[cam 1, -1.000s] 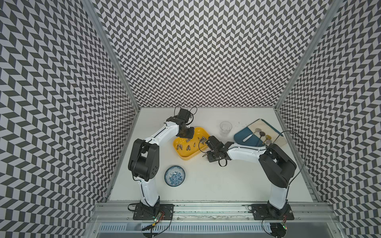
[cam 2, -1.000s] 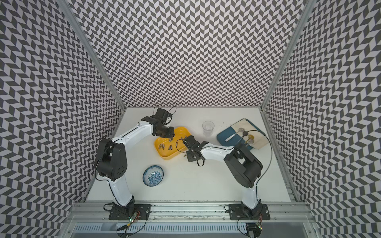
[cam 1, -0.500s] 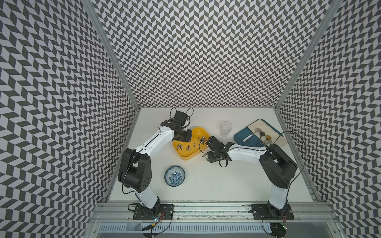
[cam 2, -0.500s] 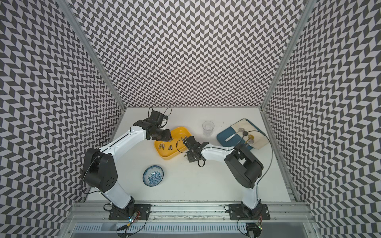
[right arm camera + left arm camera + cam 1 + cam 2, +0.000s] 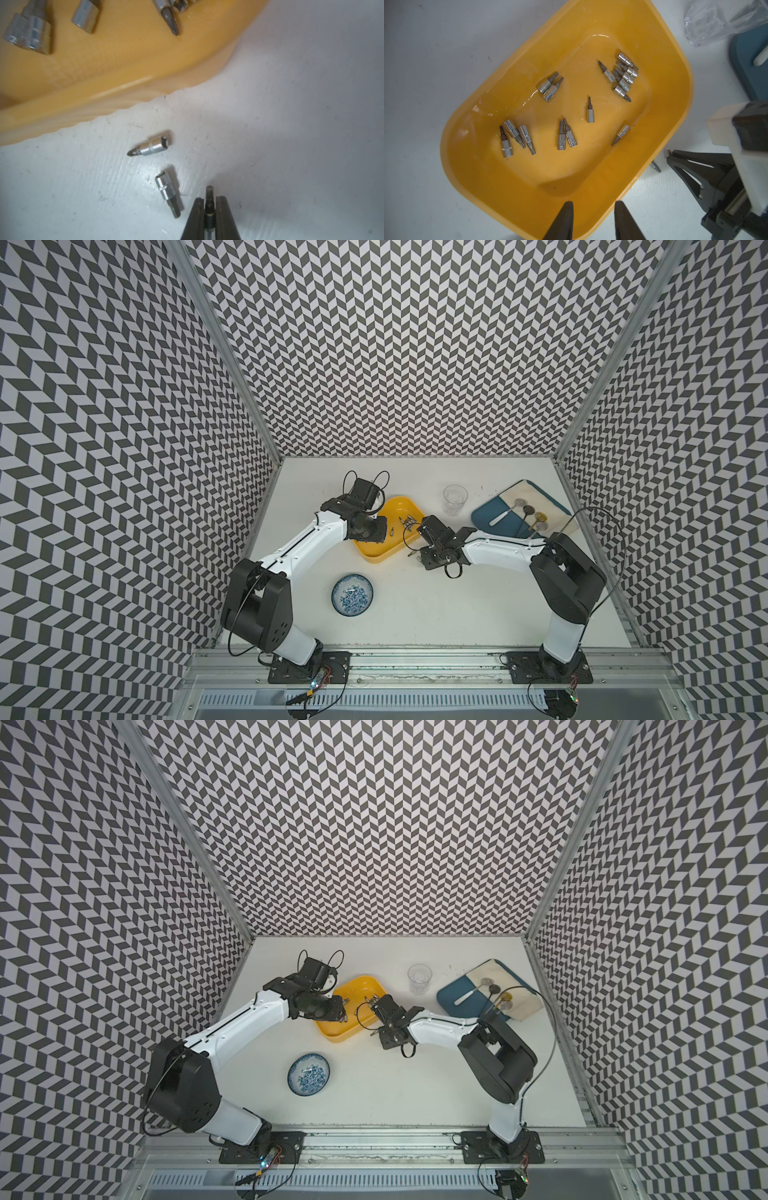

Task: Put the bit on the desktop into the storage box
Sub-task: Pick up the screwdriver bit from the center of the board.

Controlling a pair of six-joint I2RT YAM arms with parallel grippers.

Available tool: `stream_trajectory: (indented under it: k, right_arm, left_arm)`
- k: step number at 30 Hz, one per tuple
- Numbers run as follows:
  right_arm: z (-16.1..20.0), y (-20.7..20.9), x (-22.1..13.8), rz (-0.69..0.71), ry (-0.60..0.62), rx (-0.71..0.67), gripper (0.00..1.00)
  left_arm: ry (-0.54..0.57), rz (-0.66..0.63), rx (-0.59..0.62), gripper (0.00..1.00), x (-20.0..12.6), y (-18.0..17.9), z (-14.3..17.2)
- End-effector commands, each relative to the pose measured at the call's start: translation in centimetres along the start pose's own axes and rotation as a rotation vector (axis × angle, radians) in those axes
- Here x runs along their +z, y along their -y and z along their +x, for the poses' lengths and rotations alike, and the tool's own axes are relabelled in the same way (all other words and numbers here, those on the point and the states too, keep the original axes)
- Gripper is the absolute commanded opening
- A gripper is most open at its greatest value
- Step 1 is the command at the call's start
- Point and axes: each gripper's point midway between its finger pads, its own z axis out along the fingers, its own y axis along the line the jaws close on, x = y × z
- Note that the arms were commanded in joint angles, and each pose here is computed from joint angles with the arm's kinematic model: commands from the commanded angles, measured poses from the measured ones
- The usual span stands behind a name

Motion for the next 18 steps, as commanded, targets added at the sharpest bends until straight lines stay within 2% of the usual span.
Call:
stream_trajectory:
  k: [1, 6, 9, 14, 18]
  right_arm:
    - [-3.5, -1.1, -4.1, -0.034, 0.098, -0.014, 0.00]
    - [-7.5, -2.3, -7.4, -0.079, 0.186, -0.001, 0.00]
    - [-9.6, -3.4, -7.7, -0.133, 0.201, -0.008, 0.00]
    - [-13.0, -5.3, -6.3, -0.194, 0.206, -0.046, 0.00]
    - [-14.8, -6.5, -3.4, -0.243, 0.178, -0.074, 0.00]
  left_arm:
    - [0.042, 0.011, -0.032, 0.37, -1.8, 0.4, 0.1]
    - [0.061, 0.015, -0.048, 0.35, -2.9, 1.6, 1.5]
    - [0.079, 0.037, -0.081, 0.35, -3.4, 1.7, 3.0]
    - [0.055, 0.050, -0.117, 0.34, -3.4, 1.4, 5.9]
    - [0.044, 0.042, -0.130, 0.34, -3.4, 0.9, 7.2]
